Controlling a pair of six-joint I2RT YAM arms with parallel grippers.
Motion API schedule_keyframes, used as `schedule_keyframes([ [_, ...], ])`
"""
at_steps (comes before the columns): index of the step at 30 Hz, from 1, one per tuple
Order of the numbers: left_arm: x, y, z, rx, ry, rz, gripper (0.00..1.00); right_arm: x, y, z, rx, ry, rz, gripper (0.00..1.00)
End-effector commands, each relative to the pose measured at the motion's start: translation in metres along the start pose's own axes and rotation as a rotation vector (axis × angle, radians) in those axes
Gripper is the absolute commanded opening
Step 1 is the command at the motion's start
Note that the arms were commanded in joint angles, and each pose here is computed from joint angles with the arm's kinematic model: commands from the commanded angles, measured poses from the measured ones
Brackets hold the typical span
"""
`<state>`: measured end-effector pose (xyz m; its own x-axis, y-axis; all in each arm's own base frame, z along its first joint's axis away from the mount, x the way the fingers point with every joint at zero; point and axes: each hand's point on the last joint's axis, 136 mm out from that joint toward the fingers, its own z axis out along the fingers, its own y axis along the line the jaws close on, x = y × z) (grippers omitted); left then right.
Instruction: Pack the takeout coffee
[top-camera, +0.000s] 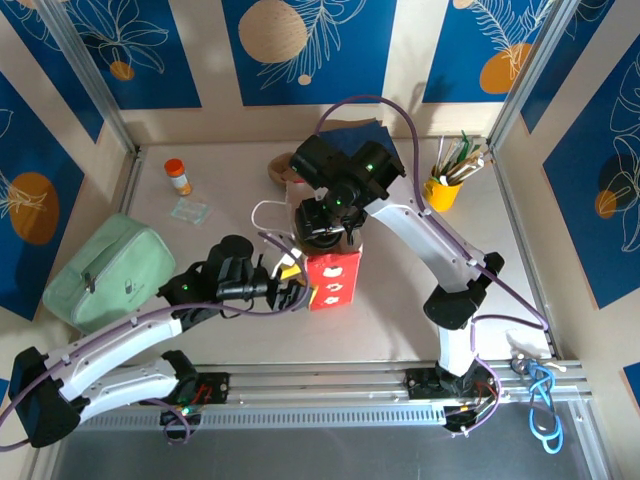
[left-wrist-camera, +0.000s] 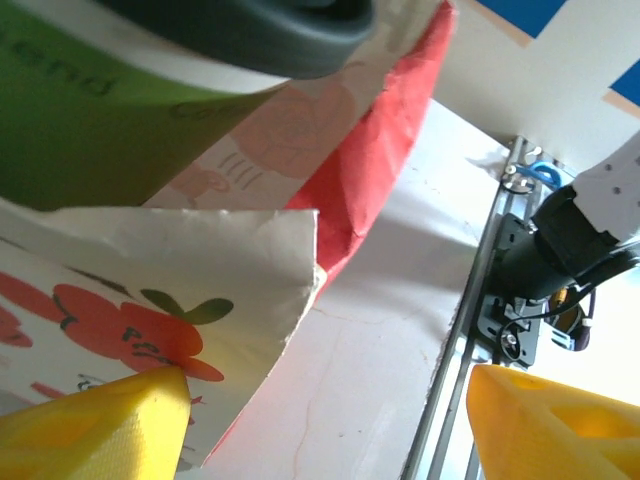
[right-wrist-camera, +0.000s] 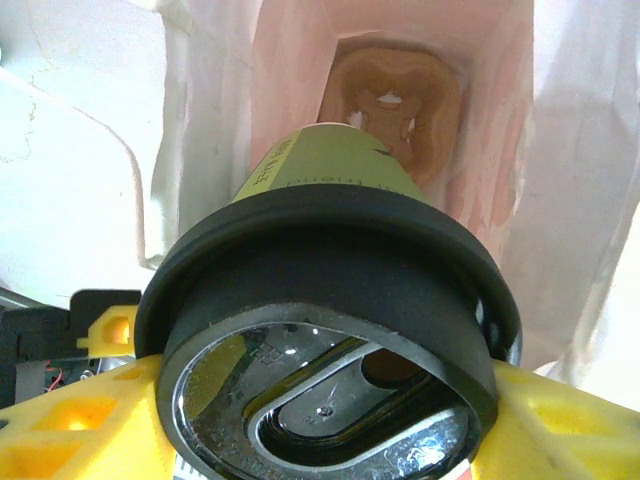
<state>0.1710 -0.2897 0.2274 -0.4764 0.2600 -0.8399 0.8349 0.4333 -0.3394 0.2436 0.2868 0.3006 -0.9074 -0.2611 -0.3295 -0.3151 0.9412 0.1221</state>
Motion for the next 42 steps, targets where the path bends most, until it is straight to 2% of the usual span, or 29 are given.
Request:
schedule_keyframes([
  [1, 0.001, -0.018, 0.007, 0.08, -0.002, 0.036, 0.72, 0.032, -0.019, 0.004, 0.099, 0.144, -0.008, 0.64],
  [15, 0.008, -0.029, 0.016, 0.105, 0.027, 0.095, 0.73, 0.039, -0.031, 0.013, 0.105, 0.21, -0.032, 0.64],
  [42, 0.014, -0.027, 0.014, 0.087, 0.046, 0.128, 0.73, 0.046, -0.04, 0.043, 0.101, 0.347, -0.069, 0.64],
])
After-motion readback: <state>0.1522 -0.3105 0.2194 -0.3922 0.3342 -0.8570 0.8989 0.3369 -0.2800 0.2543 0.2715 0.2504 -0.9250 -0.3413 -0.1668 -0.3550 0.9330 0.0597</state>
